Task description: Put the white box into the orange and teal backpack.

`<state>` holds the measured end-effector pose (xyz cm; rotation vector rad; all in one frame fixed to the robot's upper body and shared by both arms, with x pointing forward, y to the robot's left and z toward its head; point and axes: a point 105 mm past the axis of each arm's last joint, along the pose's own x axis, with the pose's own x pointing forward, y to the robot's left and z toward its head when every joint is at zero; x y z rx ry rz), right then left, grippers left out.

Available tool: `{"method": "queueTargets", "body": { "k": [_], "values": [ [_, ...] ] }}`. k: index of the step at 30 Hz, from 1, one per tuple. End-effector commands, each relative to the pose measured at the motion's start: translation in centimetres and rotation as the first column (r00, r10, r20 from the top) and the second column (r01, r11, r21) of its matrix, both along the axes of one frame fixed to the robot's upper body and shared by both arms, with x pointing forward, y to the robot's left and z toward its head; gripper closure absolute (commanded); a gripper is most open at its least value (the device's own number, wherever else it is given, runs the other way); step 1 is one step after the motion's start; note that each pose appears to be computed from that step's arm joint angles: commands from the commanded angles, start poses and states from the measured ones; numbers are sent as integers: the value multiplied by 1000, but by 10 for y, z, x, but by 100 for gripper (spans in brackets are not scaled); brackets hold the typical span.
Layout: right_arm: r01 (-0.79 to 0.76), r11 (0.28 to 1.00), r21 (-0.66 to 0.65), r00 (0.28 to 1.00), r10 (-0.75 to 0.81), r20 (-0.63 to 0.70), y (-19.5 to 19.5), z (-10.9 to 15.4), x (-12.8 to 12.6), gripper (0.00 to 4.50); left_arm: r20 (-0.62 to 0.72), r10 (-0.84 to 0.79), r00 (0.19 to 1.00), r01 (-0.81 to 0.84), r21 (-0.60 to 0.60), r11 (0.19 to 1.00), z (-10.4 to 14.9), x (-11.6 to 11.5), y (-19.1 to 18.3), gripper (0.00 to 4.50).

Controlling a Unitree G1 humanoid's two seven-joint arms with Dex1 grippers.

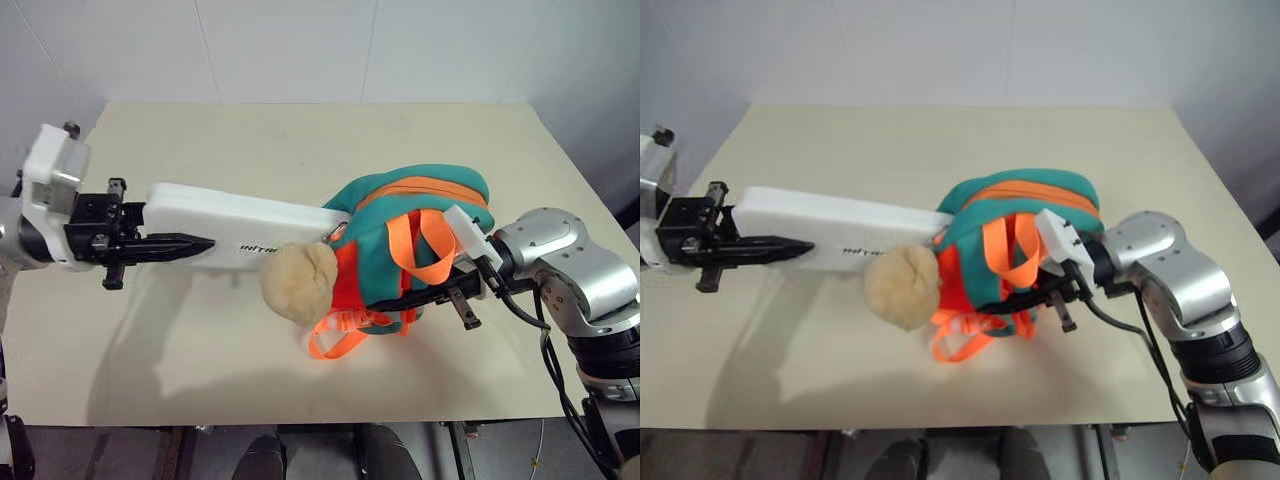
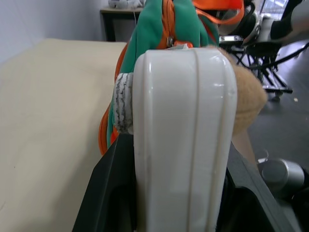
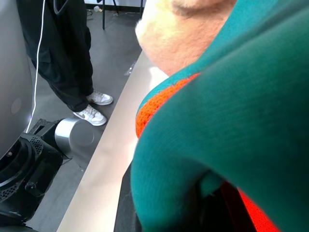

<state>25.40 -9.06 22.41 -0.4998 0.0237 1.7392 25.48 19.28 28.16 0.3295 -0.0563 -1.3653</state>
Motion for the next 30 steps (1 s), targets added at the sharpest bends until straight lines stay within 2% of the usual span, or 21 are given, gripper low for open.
{"method": "queueTargets", "body": {
  "k": [1, 6, 12, 25, 30],
  "values": [
    [-15, 1000, 12, 999, 15, 32, 4, 7, -2, 397, 13, -60, 998, 58, 86, 995, -3, -7, -9, 318],
    [-11, 1000, 17, 999, 10, 34, 5, 8, 0, 397, 35, -48, 998, 44, 100, 994, -2, -2, -11, 318],
    [-12, 1000, 21, 999, 11, 34, 7, 7, 2, 397, 89, -32, 996, 29, 36, 999, 2, 15, -31, 318],
    [-20, 999, 39, 999, 19, 25, 13, 7, 0, 397, 70, -5, 998, 9, -44, 999, -24, 49, -95, 318],
    [-17, 999, 41, 1000, 16, 25, 14, 6, -1, 397, 37, 23, 999, -21, -38, 999, -33, 63, -115, 318]
  ]
}}
